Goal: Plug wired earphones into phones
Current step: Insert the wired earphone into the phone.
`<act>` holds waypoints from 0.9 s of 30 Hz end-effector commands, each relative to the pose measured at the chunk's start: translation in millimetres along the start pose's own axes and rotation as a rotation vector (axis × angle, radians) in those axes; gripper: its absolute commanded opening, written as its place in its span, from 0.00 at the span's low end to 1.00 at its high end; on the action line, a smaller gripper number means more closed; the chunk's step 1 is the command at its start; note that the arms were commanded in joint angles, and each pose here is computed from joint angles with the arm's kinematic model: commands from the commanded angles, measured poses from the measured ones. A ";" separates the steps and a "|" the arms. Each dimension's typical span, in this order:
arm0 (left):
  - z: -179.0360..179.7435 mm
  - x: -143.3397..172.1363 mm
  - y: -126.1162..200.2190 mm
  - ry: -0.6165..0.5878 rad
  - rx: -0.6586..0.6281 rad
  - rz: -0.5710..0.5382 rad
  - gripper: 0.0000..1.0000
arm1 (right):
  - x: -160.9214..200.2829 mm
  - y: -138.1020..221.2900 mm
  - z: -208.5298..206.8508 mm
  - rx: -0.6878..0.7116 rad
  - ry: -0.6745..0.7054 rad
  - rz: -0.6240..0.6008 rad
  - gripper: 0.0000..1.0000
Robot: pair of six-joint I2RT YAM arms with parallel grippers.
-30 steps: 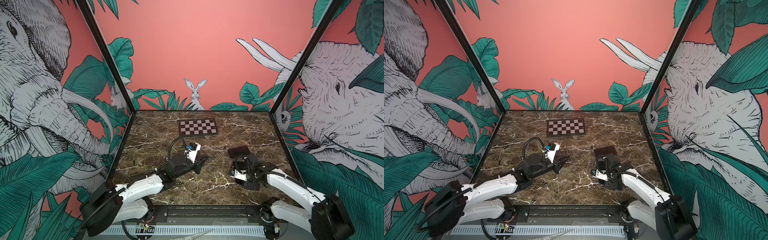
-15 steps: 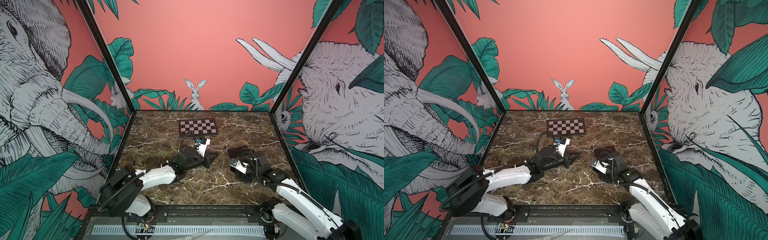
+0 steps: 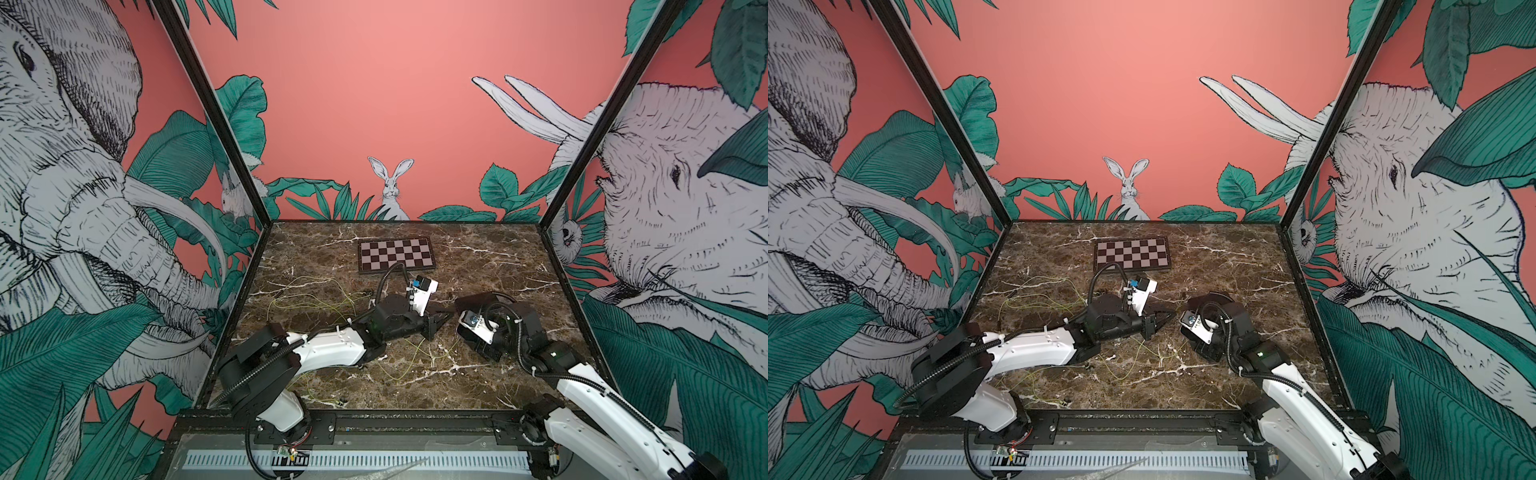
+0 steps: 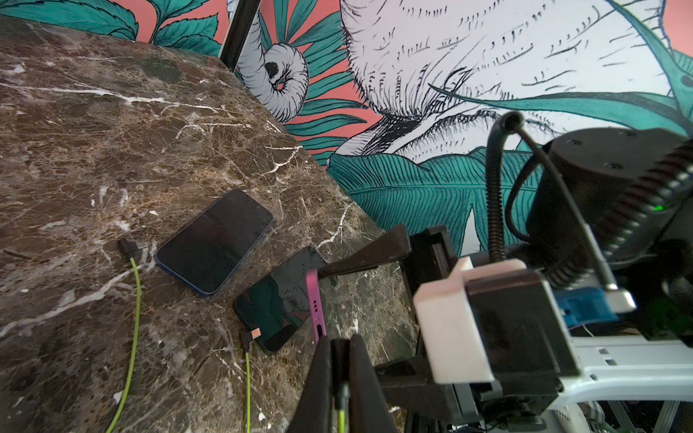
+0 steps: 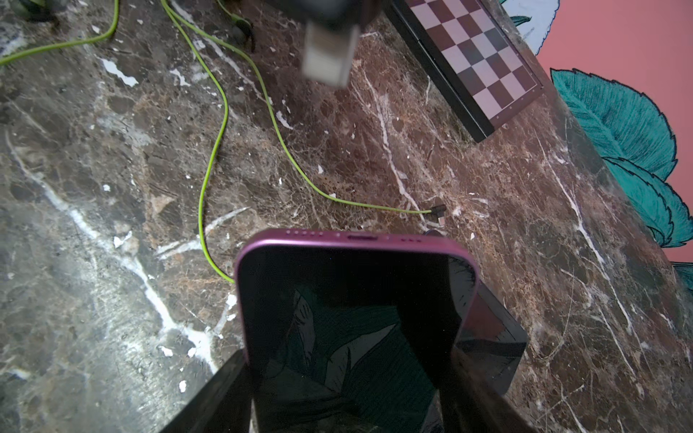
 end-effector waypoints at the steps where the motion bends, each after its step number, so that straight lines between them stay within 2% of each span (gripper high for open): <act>1: -9.3 -13.4 -4.2 0.017 0.003 -0.061 0.00 | -24.7 5.5 -13.6 0.060 0.002 -0.108 0.66; 12: -1.9 -14.5 -7.4 0.016 -0.050 -0.129 0.00 | -40.7 4.2 -21.0 0.101 -0.017 -0.156 0.65; 27: 5.0 -9.6 -8.2 0.004 -0.073 -0.118 0.00 | -47.3 -1.5 -21.5 0.110 -0.017 -0.175 0.65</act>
Point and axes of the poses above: each gripper's point midway between its finger pads, its own y axis back along the fingers, its own z axis along the line the jaws close on, x = y × z, the point moved 3 cm from there along y, back along the fingers, and after that the axes turned 9 degrees about y, right-handed, at the moved point
